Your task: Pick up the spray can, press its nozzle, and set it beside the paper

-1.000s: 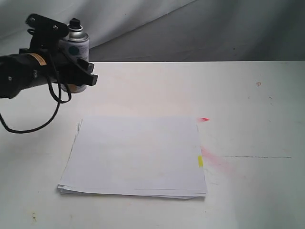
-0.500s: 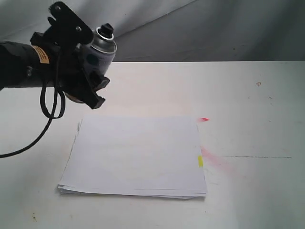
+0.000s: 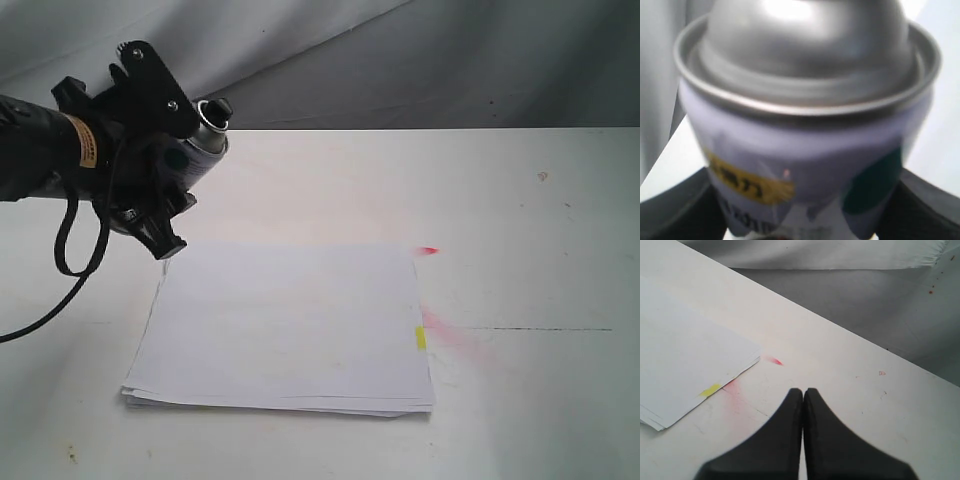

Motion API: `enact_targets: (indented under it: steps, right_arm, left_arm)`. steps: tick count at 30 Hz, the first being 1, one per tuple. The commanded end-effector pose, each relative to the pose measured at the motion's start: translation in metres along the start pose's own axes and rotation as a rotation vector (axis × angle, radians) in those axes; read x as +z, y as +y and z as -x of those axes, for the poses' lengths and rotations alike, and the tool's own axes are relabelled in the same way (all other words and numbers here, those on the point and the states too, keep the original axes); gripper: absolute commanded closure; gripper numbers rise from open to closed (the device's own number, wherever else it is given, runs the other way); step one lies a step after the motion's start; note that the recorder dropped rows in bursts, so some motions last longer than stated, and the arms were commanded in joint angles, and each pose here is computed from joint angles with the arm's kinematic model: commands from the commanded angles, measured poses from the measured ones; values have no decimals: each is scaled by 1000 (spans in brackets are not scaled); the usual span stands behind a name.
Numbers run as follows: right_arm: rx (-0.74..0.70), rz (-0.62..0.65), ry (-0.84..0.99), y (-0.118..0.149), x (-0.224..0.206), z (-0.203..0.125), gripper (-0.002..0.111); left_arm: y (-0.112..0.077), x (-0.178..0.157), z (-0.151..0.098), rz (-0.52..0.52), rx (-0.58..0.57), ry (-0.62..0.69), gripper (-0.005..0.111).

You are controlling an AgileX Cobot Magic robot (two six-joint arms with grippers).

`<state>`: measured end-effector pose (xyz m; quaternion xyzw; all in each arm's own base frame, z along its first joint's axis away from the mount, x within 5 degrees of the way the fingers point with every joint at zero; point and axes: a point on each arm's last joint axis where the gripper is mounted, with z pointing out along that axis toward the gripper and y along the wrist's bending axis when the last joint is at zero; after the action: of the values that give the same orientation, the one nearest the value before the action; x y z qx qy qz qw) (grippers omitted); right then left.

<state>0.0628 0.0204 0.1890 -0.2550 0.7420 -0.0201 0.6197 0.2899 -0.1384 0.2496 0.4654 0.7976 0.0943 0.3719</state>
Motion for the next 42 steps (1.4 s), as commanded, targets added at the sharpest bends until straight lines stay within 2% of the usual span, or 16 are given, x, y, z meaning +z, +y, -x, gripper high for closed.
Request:
enact_targets:
  steps: [1, 4, 11, 18, 23, 42]
  right_arm:
    - [7, -5, -4, 0, 0, 0, 108]
    - [7, -5, -4, 0, 0, 0, 108]
    - [7, -5, -4, 0, 0, 0, 108]
    - [7, -5, -4, 0, 0, 0, 108]
    - [7, -5, -4, 0, 0, 0, 108]
    - [7, -5, -4, 0, 0, 0, 108]
  left_arm:
    - [-3, -6, 7, 30, -1, -31, 107]
    - [-11, -6, 9, 45, 25, -35, 107]
    - [-44, 16, 7, -6, 96, 18, 107]
    - [-64, 42, 4, 78, 203, 121, 107]
    - [-66, 51, -2, 192, 246, 219, 107]
    - [-70, 56, -4, 191, 262, 237, 107]
